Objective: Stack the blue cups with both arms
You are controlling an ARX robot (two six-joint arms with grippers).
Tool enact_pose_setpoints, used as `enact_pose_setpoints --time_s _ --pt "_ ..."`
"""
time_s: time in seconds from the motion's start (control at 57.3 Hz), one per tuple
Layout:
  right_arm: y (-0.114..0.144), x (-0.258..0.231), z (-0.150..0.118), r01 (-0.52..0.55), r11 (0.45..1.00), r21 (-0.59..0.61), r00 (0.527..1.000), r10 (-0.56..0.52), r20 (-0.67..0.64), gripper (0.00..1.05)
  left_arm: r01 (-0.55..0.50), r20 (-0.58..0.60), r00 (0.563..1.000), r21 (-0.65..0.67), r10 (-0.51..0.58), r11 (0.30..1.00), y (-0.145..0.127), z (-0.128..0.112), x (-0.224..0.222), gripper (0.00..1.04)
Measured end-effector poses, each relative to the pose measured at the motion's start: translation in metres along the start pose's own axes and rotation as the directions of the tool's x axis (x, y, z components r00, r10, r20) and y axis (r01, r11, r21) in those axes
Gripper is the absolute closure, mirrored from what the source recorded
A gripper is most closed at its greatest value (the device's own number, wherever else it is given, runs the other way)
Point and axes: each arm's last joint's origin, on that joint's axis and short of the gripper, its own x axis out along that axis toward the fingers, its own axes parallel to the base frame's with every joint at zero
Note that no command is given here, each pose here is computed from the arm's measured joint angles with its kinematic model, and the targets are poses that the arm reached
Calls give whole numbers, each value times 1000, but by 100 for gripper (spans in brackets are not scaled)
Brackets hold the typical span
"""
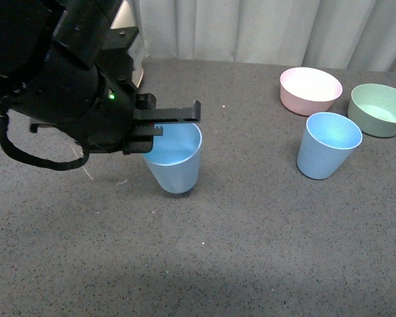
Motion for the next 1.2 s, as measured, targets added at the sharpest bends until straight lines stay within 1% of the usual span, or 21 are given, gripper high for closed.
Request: enact_pose_setpoints --time_s 0.122,0.244,0.663,0.838,0.89,0.925,0.995,1.082,1.117,1.204 --pt "0 0 0 0 1000 0 1000 0 0 10 10 -24 1000 16 -9 1000 -15 -3 10 101" --pt "0 0 0 0 1000 0 1000 0 0 10 16 -33 999 7 -16 1000 -23 -1 17 101" --pt "0 0 0 0 1000 0 1000 0 0 10 -7 -41 999 -34 5 999 -32 2 26 100" --pt "0 0 0 0 1000 0 1000 0 0 10 -11 -52 999 -47 9 999 -33 2 23 74" --pt "0 0 0 0 1000 0 1000 0 0 10 -14 -46 999 -62 11 998 -33 6 17 63" --pt "0 0 0 0 1000 0 1000 0 0 10 -17 -33 999 -68 15 998 -32 9 12 56" --pt "0 0 0 0 1000 0 1000 0 0 10 -26 -5 1000 -72 25 997 -31 14 5 47" --pt "0 0 0 0 1000 0 1000 0 0 10 -24 62 998 -87 29 996 -30 24 -8 33" --pt "0 0 0 0 1000 0 1000 0 0 10 -22 74 997 -91 29 996 -30 26 -11 29" --pt "0 0 0 0 1000 0 1000 0 0 10 -21 93 995 -96 30 995 -29 30 -16 15"
